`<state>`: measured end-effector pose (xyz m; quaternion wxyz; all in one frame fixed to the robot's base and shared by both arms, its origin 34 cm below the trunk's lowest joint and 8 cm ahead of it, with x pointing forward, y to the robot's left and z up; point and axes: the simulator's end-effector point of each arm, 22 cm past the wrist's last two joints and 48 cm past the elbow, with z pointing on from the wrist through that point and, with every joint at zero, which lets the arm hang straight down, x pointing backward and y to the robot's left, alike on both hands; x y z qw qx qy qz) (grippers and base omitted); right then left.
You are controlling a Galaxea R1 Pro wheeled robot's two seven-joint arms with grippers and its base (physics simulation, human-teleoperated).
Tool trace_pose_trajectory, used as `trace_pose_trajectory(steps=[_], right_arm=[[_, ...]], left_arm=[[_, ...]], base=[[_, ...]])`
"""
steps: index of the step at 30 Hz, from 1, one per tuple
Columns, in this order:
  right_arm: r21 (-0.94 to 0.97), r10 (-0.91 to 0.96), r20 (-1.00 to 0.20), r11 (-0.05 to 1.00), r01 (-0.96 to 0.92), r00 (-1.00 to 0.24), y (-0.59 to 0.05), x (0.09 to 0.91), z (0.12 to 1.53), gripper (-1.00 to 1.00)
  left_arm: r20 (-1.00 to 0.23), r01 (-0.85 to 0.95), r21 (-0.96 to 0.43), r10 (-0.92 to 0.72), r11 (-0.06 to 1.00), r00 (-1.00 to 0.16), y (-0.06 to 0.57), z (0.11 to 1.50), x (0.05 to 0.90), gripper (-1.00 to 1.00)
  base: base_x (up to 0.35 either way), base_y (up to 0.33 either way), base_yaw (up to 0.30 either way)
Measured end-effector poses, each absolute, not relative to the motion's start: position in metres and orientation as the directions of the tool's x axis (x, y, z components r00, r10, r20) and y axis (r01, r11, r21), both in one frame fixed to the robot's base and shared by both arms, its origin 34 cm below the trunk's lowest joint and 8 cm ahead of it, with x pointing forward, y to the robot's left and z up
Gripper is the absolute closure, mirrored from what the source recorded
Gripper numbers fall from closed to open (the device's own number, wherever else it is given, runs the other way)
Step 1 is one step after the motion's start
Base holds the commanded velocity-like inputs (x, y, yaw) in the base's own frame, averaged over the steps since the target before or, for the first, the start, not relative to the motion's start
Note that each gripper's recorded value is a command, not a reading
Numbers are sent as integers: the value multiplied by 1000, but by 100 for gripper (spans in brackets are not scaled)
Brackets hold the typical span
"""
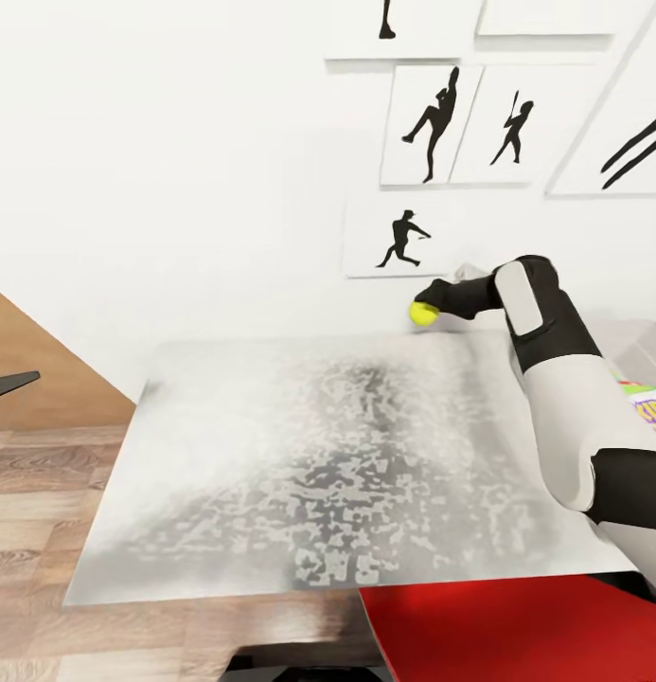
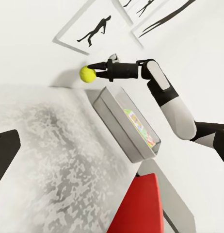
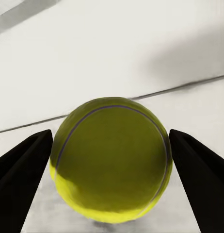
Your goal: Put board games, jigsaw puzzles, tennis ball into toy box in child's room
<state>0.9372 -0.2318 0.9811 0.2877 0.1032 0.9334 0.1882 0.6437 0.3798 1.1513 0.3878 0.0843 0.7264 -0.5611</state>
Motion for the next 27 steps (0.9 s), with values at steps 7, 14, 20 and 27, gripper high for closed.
trace_pose_trajectory(steps=[7, 14, 20, 27], right_arm=[[458, 322, -492, 886, 74, -809, -222, 937, 994, 100], [466, 323, -498, 883, 66, -805, -218, 937, 1002, 100], [464, 322, -505, 884, 63, -801, -220, 936, 1009, 100], [465, 320, -513, 884, 56, -797, -218, 935, 1017, 100]], left_arm=[[-666, 566, -743, -313, 356, -678, 380, 1157, 642, -100], [-675, 576, -735, -315, 358, -667, 381, 1164, 640, -100], [-682, 582, -729, -315, 359, -660, 381, 1169, 639, -100], [-689, 591, -723, -316, 359, -652, 381, 1175, 637, -100]], base=[[0, 0, -74], [0, 0, -74], [0, 0, -71], [0, 0, -18]])
